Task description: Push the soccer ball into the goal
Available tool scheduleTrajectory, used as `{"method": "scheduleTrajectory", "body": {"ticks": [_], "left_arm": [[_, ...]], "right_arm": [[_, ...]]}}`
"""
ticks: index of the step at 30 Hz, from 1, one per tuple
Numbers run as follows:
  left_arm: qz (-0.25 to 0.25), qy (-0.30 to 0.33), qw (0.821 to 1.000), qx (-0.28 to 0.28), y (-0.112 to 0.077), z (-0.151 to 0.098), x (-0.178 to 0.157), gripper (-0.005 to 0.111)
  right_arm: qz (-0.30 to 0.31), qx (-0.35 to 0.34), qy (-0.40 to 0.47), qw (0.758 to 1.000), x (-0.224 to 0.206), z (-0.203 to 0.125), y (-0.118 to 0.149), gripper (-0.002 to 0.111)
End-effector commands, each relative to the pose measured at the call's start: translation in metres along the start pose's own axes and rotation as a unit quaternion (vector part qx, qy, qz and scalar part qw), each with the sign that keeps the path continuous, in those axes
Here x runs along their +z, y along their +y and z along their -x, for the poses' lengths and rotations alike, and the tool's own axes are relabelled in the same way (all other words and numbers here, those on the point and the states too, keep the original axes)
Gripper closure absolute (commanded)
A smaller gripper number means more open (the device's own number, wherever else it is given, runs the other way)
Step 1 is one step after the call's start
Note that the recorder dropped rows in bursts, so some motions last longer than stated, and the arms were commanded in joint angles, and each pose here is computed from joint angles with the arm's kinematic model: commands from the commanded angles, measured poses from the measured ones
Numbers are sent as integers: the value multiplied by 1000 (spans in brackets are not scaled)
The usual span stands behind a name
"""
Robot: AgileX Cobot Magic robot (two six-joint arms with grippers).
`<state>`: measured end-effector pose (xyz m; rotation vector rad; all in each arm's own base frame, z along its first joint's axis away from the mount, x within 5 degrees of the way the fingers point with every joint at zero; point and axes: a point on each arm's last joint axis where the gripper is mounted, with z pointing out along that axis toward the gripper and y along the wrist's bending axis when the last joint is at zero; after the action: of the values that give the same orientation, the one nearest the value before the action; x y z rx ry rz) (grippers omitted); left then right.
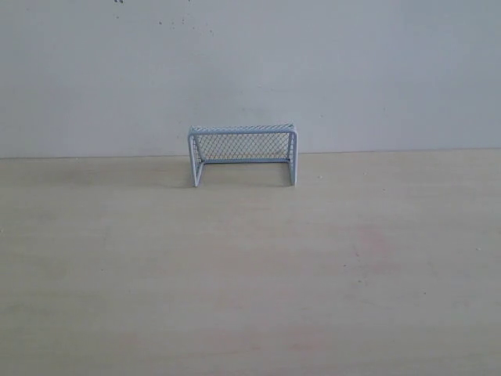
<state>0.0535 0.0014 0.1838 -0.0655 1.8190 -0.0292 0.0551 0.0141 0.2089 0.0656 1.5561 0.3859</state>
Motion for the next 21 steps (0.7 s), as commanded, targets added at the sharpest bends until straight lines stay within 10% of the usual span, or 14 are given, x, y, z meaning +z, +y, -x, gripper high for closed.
{"method": "scheduleTrajectory", "body": {"ticks": [1,21], "left_arm": [[0,1,1000,0,0,-1,0,102],[0,1,1000,0,0,-1,0,102]], "right_arm": [[-20,-24,-13,999,0,1,-4,109],[-101,-81,121,984,-5,-21,-20,109]]}}
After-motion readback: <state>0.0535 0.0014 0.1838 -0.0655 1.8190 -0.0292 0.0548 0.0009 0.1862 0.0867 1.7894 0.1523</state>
